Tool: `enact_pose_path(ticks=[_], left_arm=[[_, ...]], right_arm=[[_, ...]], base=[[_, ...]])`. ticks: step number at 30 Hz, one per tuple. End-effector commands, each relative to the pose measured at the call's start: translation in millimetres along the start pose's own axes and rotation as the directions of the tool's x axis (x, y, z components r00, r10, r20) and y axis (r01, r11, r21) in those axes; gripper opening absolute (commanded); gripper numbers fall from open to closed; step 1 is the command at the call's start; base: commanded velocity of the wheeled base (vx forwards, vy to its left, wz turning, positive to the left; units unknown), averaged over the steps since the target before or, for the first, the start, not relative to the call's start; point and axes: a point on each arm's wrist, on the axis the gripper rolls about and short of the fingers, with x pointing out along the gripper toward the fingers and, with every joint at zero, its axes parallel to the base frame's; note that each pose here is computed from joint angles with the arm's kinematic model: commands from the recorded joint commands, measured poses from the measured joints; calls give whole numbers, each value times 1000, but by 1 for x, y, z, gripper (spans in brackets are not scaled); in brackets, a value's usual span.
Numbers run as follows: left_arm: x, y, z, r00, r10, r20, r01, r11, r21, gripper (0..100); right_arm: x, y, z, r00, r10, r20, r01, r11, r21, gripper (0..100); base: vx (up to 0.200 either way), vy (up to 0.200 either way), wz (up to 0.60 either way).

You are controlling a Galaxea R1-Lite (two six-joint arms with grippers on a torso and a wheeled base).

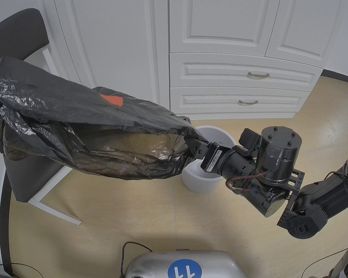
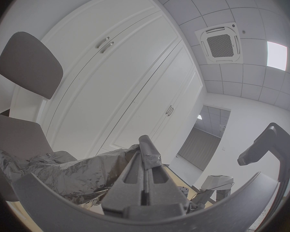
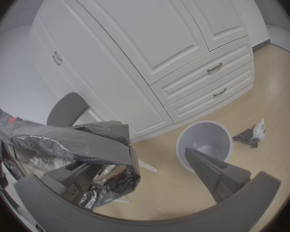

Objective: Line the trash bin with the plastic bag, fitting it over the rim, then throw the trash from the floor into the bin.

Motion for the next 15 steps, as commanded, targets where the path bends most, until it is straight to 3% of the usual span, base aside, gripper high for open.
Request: enact_pose_path(ticks=[1,15], left_arm=[[0,0,0,1000,-1,0,1,1000,-3,0],[1,-1,3,1000,-5,10,5,1000,-7,0]], right_arm=[[2,1,-1,1000,23,8,-24,999,29,100],[3,1,-7,999,42,-17,-41,998,54,100]], base=[[0,0,0],[0,0,0]])
